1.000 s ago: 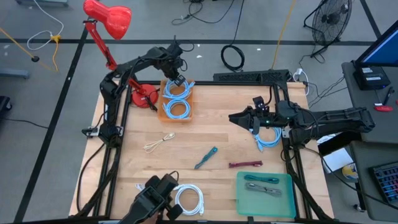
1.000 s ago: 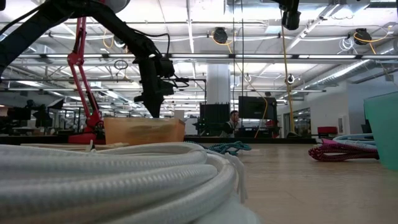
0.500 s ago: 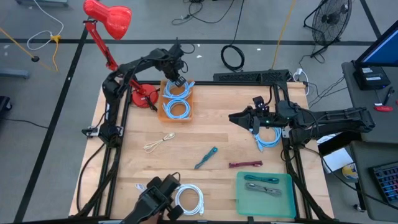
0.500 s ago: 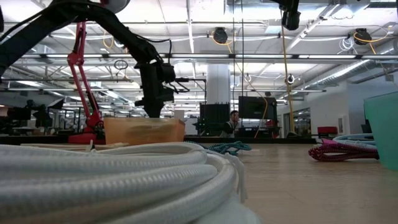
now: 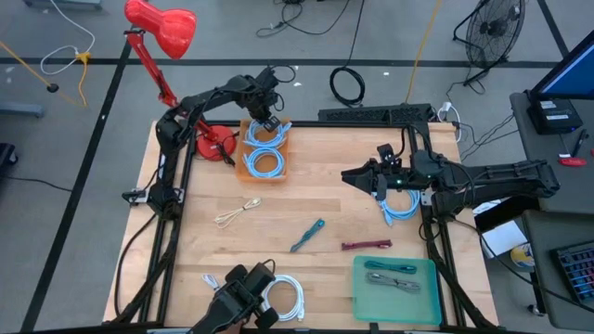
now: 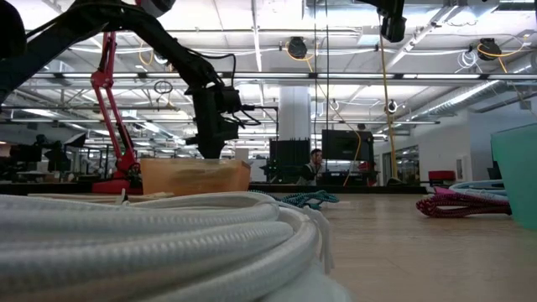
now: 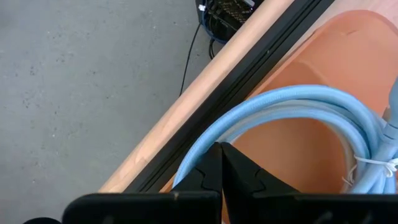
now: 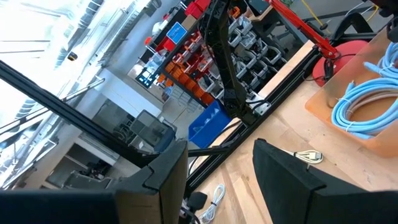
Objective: Pick & Place USB Port
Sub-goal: Put the left light blue wire cable into the the orange bin
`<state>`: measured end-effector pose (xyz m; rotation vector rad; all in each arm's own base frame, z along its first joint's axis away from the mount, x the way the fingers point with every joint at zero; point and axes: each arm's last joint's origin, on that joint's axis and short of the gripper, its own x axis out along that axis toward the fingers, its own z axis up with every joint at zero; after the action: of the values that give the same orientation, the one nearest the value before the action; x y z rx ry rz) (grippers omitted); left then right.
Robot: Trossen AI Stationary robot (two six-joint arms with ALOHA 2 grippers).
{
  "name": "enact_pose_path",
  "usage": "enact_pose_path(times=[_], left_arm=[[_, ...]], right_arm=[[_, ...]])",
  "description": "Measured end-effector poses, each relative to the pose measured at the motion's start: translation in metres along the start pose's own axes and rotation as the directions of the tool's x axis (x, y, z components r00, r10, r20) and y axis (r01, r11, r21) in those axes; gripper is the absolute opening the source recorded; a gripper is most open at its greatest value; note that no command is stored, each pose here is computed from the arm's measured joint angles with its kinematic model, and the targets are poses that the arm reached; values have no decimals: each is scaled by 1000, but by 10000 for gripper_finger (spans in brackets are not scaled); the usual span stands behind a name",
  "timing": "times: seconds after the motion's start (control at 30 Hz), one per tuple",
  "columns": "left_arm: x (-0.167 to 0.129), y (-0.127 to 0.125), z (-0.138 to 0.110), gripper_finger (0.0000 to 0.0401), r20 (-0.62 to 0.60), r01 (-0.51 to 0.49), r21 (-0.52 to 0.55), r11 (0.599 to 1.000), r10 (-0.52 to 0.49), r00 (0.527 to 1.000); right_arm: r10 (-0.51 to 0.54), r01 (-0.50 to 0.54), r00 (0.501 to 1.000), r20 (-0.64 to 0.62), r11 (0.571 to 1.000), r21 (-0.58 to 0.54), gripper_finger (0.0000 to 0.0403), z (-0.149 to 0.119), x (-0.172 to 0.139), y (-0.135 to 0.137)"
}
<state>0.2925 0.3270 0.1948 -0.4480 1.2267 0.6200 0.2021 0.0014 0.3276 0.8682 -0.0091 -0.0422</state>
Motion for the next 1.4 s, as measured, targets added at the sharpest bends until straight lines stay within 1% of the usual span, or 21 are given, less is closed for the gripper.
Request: enact_pose_path(times=[0.33,0.5,0.6,0.7,0.77,0.87,0.93,1.17,1.27,1.4], left_arm=[[0,-1,-3,0,-29,27,-8,1000,-27,999],[-13,-3,-5,0,-19,64,-19,998,-65,998],[-24,-3,-5,0,11,86,-26,996,-85,996],[-31,-2,-6,0,9,86,-34,996,-86,996],[-37,-2,-6,0,29,78,-28,997,-77,997],[-48,-2,-4,0,68,19,-21,1000,-18,998],[-51,3,-3,0,91,-3,-33,999,7,996],[-46,22,-6,0,70,-32,-79,996,38,997],[-45,27,-4,0,98,-37,-93,995,46,994],[-42,33,-5,0,92,-27,-110,994,37,995]], right_arm=[[-1,1,1000,-1,1000,-5,171,0,0,0],[-1,1,1000,-1,1000,-4,171,0,0,0],[-1,1,1000,-1,1000,-3,171,0,0,0],[-1,1,1000,-1,1000,-2,171,0,0,0],[0,0,1000,0,1000,-2,171,0,0,0],[2,-2,1000,1,1000,-2,171,0,0,0],[2,-2,1000,1,1000,-2,171,0,0,0],[-2,2,1000,6,1000,2,171,0,0,0],[-13,13,1000,19,1000,2,171,1,0,0],[-15,15,1000,21,1000,2,171,1,0,0]])
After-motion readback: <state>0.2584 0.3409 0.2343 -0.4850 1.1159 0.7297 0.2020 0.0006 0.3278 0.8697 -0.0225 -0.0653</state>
